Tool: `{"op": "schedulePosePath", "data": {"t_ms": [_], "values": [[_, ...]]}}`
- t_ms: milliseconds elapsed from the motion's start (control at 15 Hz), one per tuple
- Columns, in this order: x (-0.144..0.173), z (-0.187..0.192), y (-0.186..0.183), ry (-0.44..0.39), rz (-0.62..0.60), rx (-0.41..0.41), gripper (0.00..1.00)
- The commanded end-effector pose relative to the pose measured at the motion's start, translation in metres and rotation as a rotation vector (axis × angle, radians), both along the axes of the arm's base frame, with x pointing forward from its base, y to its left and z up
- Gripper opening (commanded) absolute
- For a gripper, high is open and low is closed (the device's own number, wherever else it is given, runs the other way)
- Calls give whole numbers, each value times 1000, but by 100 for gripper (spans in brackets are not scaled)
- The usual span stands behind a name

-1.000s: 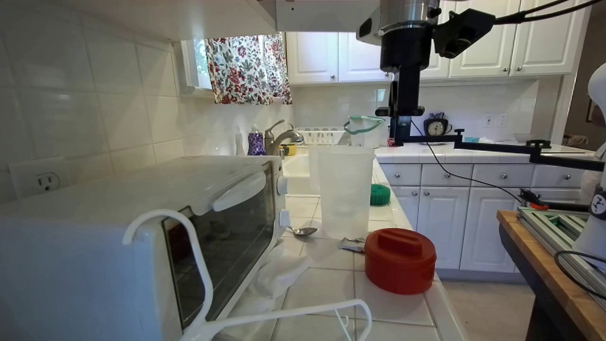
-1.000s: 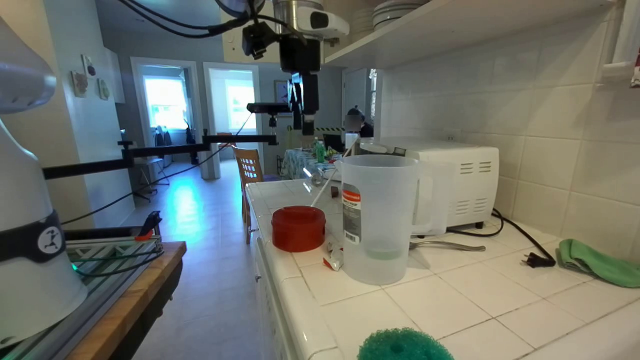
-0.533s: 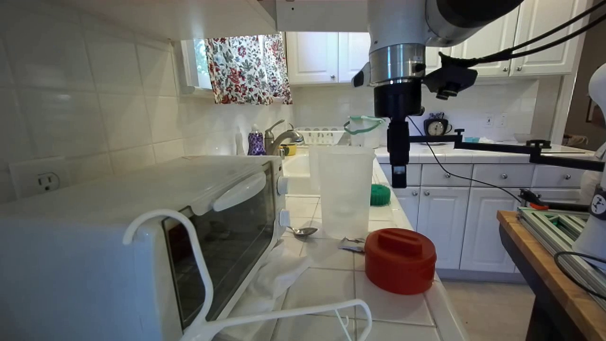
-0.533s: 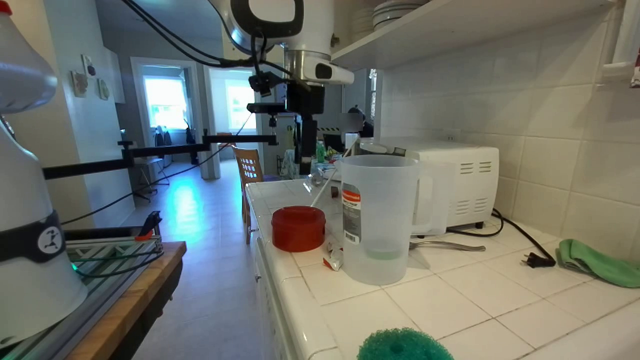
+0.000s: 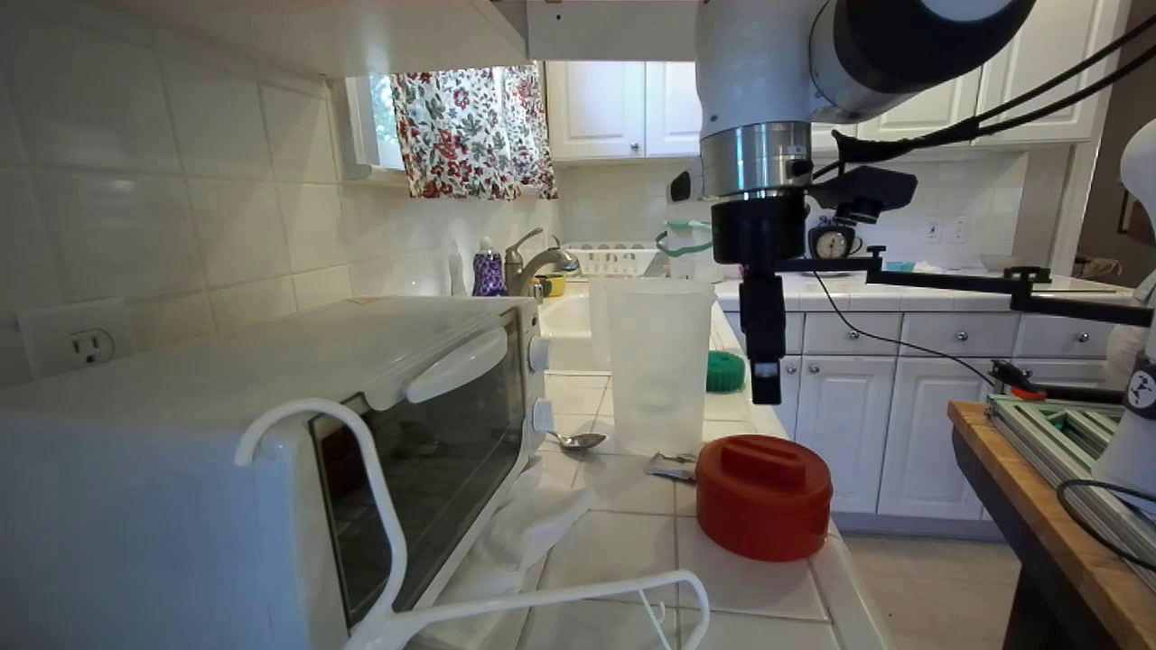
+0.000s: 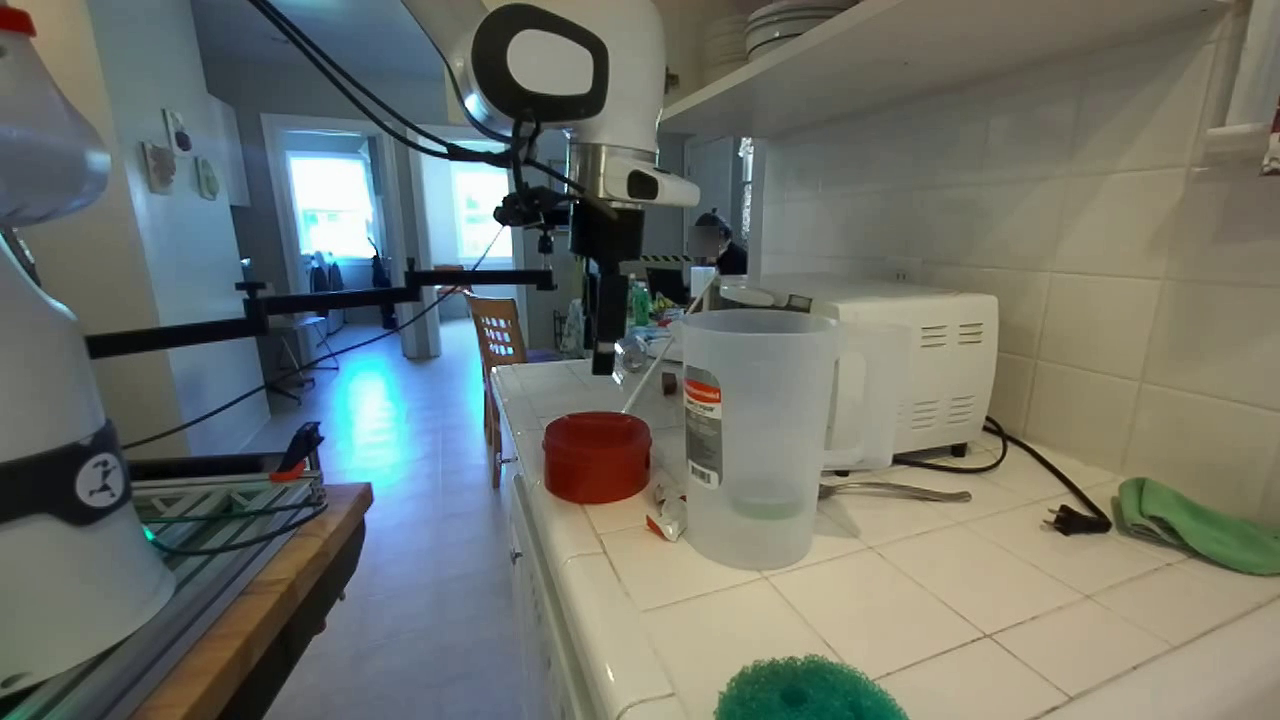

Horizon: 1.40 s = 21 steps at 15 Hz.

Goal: Place the red lid on the bottom shelf of the open cabinet

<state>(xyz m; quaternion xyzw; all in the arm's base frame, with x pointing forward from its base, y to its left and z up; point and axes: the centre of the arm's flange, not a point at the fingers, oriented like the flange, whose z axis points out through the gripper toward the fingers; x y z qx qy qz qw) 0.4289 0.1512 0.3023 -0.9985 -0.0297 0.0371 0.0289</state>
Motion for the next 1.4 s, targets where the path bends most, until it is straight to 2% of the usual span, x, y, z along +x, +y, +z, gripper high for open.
{"op": "schedulePosePath", "data": {"t_ms": [0,667,1333], "values": [[-4,-17,7,22,-8,4,100],[-6,-49,5,53,8,-8,100],[0,-66,4,12,-14,-3,100]]}}
